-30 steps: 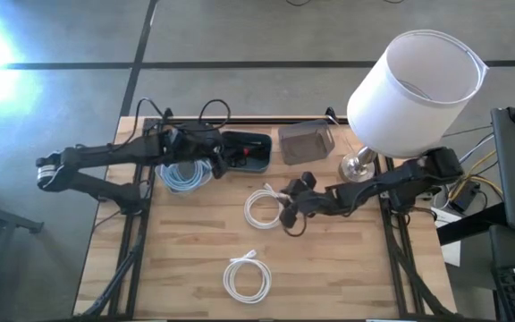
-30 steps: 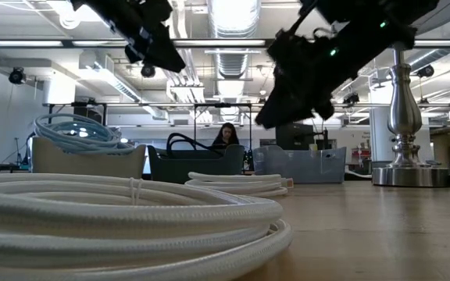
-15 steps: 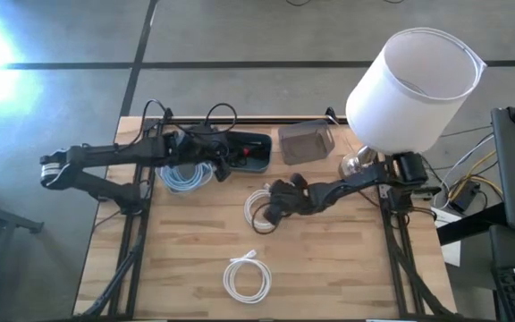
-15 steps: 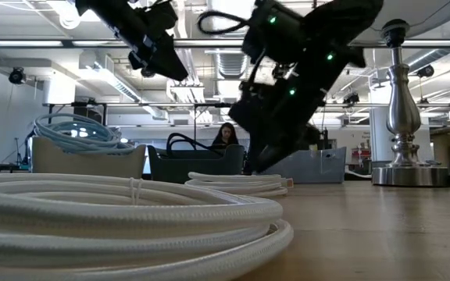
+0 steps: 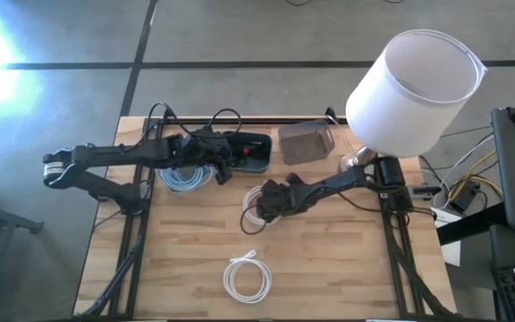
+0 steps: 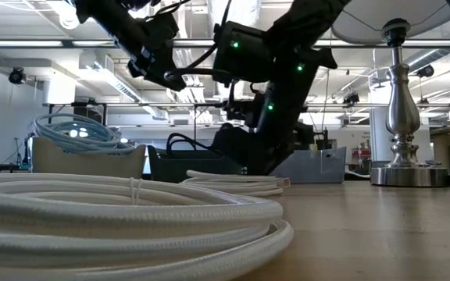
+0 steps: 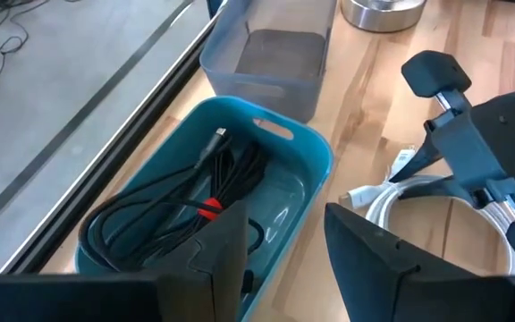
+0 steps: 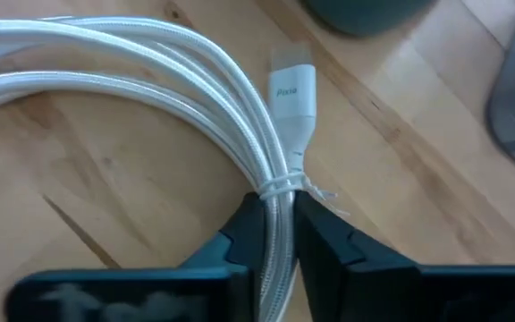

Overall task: Pick & Place USB Port
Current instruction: Put the top white HDMI cable into the black bin

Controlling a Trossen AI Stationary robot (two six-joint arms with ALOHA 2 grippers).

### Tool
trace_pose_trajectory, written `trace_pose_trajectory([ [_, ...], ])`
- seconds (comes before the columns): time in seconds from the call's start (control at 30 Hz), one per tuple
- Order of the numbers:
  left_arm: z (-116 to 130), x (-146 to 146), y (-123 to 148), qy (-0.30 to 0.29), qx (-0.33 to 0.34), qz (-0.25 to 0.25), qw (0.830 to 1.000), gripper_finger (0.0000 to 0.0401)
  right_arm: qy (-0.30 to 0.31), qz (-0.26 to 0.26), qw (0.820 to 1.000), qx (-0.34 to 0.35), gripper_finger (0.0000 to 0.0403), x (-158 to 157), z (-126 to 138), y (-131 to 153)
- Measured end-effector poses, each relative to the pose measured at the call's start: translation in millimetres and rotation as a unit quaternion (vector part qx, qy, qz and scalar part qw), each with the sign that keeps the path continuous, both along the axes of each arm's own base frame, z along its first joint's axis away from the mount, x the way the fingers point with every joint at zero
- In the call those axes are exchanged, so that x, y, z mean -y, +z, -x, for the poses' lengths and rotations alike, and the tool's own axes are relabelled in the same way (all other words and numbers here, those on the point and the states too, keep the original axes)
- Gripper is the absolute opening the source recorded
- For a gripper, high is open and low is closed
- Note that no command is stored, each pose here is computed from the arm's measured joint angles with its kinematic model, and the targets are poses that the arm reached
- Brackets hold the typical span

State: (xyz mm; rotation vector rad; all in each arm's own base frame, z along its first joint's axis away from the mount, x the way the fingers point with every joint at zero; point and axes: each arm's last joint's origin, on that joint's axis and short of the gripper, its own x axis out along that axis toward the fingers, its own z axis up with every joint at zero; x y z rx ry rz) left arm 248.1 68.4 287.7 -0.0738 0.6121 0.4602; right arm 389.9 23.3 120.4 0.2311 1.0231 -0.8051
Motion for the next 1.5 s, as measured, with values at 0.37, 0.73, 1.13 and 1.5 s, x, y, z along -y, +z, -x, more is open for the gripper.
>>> trace_pose_trajectory([
  [0.37, -3, 17, -8, -0.14, 0.016, 0.111, 0.984, 0.0153, 0.03, 0.053, 0.998, 0.027, 0.0034, -33, 3, 36],
  [0.73, -9, 48, -43, -0.164, 0.122, 0.168, 0.964, 0.0151, 0.053, 0.189, 0.974, 0.109, 0.0037, -72, 24, 92],
  [1.13, -10, 53, -50, -0.152, 0.18, 0.205, 0.95, 0.0151, 0.069, 0.261, 0.957, 0.105, 0.0038, -84, 26, 93],
  [1.5, -25, 57, -67, -0.151, 0.17, 0.228, 0.947, 0.0148, 0.08, 0.268, 0.956, 0.092, 0.0038, -84, 25, 92],
])
